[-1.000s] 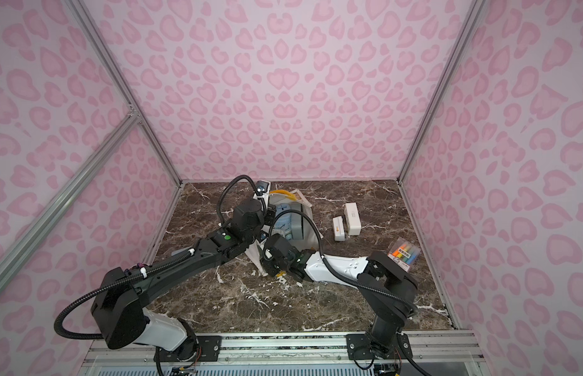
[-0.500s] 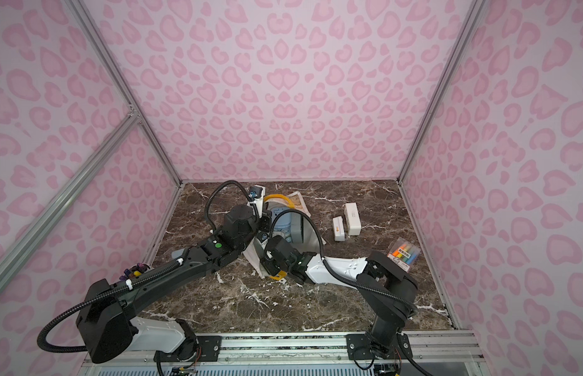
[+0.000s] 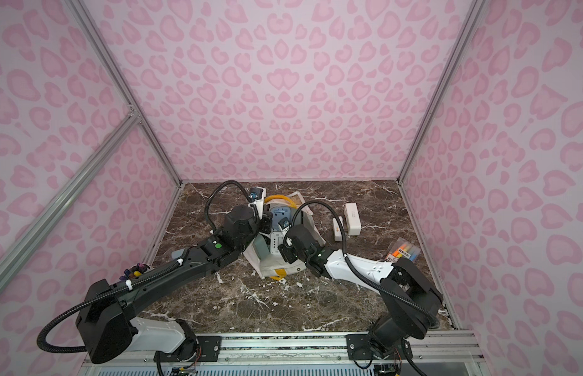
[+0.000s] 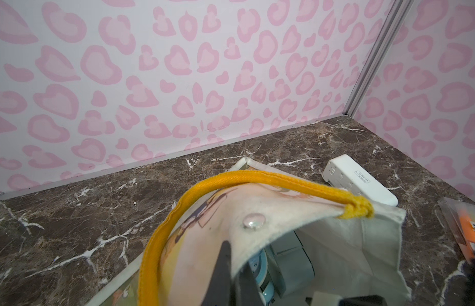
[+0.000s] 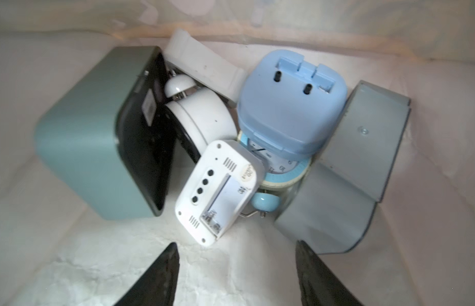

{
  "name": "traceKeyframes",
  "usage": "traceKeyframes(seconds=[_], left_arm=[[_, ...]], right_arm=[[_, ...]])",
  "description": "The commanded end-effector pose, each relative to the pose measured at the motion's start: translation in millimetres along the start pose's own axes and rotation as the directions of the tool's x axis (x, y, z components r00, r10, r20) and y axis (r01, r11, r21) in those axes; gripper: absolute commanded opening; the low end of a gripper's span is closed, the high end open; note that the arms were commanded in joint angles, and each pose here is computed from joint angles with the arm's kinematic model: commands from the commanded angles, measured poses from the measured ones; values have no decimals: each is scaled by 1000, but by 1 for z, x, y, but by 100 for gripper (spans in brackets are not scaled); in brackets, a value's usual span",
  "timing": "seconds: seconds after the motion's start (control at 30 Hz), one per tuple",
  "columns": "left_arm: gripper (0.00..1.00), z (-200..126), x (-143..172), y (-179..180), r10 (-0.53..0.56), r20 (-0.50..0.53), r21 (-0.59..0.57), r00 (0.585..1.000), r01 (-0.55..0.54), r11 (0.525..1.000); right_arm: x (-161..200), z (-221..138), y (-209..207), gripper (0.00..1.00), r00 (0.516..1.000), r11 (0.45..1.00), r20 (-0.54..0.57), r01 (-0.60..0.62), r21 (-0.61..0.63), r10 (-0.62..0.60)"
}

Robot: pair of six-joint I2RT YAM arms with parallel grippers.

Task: Take the alarm clock out of the canvas bag
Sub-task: Adjust the canvas bag at the center of the board, then pick up the alarm from the canvas bag.

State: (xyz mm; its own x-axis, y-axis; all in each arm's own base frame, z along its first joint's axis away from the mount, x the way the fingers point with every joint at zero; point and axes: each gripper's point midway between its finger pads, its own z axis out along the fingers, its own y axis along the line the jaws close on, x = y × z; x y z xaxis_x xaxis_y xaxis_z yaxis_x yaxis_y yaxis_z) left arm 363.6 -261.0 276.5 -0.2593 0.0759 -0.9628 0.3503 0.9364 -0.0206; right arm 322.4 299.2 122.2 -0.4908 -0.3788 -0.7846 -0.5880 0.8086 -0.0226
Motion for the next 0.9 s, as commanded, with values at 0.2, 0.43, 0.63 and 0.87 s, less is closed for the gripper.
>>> traceKeyframes(seconds=[0.2,0.43,0.63,0.87], left_arm=[[3,-2,-9,-2,-27,29,8,999,27,1000],[3,-2,-7,-3,-18,32,6,999,18,1000],[3,-3,-7,-2,-12,37,-3,999,12,1000],[3,-1,-7,-5,-10,34,0,999,10,1000]], right_arm=[[13,21,12,71,989,991,-98,-120,-54,115],[12,34,10,76,972,981,-141,-192,-11,189],[12,41,7,76,959,974,-168,-226,29,228],[11,51,-2,78,940,954,-174,-276,118,294]])
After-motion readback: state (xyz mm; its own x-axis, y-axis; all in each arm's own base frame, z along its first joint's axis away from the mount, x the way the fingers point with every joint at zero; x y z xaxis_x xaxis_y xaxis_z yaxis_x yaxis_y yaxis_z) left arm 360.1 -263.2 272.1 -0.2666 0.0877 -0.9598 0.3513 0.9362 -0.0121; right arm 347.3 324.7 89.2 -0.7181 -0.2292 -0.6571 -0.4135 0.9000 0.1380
